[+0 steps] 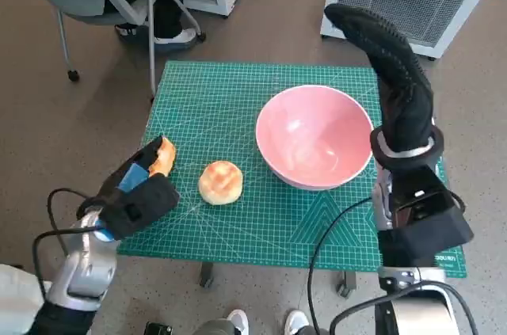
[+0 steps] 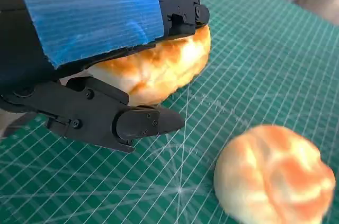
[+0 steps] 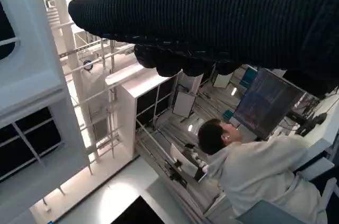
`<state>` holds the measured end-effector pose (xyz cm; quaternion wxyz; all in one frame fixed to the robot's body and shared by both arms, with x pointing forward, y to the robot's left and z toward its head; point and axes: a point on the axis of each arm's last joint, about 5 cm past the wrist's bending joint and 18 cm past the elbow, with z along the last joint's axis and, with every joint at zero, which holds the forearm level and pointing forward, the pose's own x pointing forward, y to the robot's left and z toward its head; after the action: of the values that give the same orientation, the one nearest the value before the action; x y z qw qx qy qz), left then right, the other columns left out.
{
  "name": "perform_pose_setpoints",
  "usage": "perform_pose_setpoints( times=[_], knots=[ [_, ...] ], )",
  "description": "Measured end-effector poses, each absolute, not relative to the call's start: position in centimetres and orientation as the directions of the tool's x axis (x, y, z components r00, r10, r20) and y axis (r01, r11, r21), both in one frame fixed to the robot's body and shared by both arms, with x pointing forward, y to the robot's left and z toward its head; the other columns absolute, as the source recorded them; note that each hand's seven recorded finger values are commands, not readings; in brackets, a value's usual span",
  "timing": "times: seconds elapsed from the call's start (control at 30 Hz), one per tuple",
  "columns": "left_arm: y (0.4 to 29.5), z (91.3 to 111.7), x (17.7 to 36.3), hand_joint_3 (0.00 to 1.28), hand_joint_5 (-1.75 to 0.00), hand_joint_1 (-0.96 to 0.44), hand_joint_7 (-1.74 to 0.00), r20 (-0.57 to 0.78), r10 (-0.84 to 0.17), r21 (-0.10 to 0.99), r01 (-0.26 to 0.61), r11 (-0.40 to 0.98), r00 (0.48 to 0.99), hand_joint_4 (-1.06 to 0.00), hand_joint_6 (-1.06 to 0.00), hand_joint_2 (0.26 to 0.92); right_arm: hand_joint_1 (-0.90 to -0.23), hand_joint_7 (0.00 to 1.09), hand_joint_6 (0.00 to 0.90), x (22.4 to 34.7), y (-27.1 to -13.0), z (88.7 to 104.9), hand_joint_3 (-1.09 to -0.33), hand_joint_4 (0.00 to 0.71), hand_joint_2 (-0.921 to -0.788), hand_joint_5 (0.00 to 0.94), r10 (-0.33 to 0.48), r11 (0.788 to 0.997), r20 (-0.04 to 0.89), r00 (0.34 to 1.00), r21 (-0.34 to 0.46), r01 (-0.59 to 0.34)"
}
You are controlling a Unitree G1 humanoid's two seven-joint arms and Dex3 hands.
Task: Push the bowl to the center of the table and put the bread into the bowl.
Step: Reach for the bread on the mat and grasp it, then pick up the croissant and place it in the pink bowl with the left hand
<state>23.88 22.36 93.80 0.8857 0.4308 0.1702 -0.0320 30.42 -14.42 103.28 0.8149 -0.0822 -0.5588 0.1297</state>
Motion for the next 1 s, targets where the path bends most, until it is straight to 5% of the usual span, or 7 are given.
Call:
perform_pose_setpoints(
  times=[0.07,0.13,0.23,0.3,0.47,1.0],
  knots=[
    [22.4,93.6,24.0,0.21,-0.07,-0.07,-0.06,-0.316,0.097,0.752,0.187,0.632,0.944,-0.69,-0.53,0.921,-0.602,0.72,0.024,30.4,-14.4,103.3,-0.723,0.300,-0.921,0.012,0.304,0.953,0.890,0.340,-0.279,-0.119],
    [22.5,93.5,24.1,0.24,-0.74,0.13,-0.09,-0.299,0.106,0.753,0.166,0.637,0.948,-0.58,-0.60,0.921,-0.601,0.72,0.024,30.4,-14.4,103.3,-0.723,0.300,-0.921,0.012,0.305,0.952,0.891,0.336,-0.281,-0.118],
    [22.7,93.3,24.3,0.25,-1.15,0.05,-0.97,-0.272,0.116,0.756,0.137,0.640,0.955,-0.58,-0.41,0.921,-0.599,0.72,0.023,30.4,-14.4,103.3,-0.724,0.299,-0.921,0.011,0.306,0.952,0.892,0.334,-0.283,-0.117],
    [22.9,93.1,24.4,0.24,-1.24,0.02,-1.17,-0.252,0.121,0.757,0.118,0.642,0.960,-0.58,-0.38,0.921,-0.596,0.72,0.022,30.4,-14.4,103.3,-0.725,0.299,-0.921,0.011,0.306,0.952,0.892,0.332,-0.283,-0.117],
    [23.3,93.0,24.4,0.22,-1.30,0.01,-1.33,-0.210,0.117,0.750,0.083,0.656,0.971,-0.59,-0.39,0.921,-0.589,0.72,0.021,30.4,-14.4,103.3,-0.727,0.299,-0.921,0.010,0.308,0.951,0.892,0.331,-0.285,-0.118],
    [22.5,95.5,23.7,0.18,-1.31,0.00,-1.26,-0.077,0.041,0.664,0.021,0.747,0.996,-0.62,-0.46,0.921,-0.570,0.73,0.019,30.4,-14.4,103.3,-0.727,0.301,-0.921,0.009,0.309,0.951,0.892,0.331,-0.286,-0.117]
  ],
)
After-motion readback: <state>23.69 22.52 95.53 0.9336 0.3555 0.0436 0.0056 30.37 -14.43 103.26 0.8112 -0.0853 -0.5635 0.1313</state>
